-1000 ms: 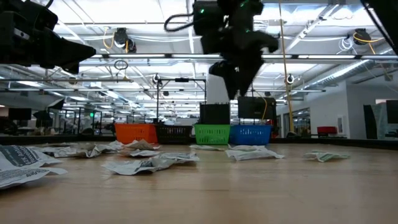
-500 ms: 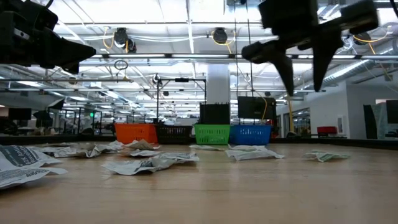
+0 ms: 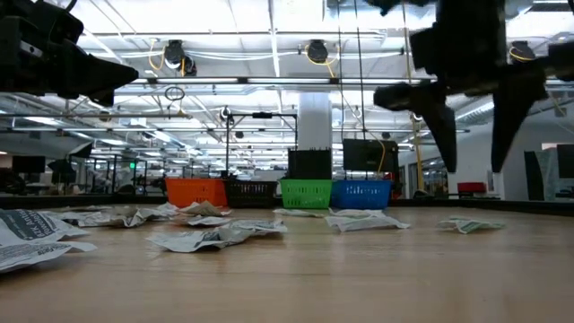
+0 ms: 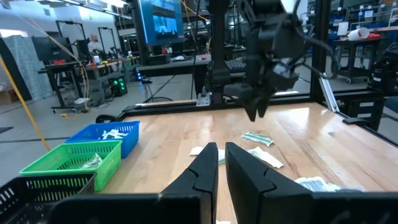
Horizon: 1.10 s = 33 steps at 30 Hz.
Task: Pick & Place First Aid Supplies
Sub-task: Put the green bandage into the green bin
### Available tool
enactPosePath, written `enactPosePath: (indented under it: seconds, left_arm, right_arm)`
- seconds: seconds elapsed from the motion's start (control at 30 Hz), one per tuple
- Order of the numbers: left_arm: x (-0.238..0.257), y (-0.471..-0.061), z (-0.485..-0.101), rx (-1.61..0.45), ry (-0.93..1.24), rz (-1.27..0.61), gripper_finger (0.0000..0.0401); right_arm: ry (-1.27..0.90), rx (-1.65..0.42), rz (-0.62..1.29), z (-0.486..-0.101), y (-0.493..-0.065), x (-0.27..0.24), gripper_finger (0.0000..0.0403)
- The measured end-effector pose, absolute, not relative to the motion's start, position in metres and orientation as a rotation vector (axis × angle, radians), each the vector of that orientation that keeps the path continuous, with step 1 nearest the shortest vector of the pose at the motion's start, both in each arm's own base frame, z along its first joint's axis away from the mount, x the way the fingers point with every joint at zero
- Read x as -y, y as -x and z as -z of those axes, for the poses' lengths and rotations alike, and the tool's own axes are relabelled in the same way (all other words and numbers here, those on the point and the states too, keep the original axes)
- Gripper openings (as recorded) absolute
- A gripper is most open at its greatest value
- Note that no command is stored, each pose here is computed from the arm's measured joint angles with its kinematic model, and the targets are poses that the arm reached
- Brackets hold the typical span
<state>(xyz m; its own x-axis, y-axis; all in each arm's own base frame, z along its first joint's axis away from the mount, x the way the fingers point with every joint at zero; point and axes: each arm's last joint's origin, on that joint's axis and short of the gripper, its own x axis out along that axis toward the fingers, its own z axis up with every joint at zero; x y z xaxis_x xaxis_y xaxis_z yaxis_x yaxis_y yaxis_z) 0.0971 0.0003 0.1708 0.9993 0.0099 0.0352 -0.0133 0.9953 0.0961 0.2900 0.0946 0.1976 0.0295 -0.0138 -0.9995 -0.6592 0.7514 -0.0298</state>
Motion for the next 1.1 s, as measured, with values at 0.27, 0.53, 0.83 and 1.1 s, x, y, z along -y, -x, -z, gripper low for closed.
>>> enactPosePath:
  seconds: [0.27, 0.53, 0.83, 1.1]
  left_arm:
    - [0.000, -0.097, -0.171, 0.035, -0.097, -0.012, 0.0037]
    - [0.000, -0.097, -0.171, 0.034, -0.096, -0.011, 0.0037]
    - [0.000, -0.097, -0.171, 0.035, -0.096, -0.012, 0.0037]
    - [0.000, -0.097, -0.171, 0.035, -0.096, -0.012, 0.0037]
  right_arm:
    - [0.581, -1.561, -0.547, -0.151, -0.279, -0.089, 0.0160]
    - [0.588, -1.574, -0.554, -0.141, -0.277, -0.088, 0.0126]
    - [0.539, -1.556, -0.512, -0.142, -0.282, -0.080, 0.0009]
    - [0.498, -1.523, -0.462, -0.184, -0.284, -0.067, 0.0001]
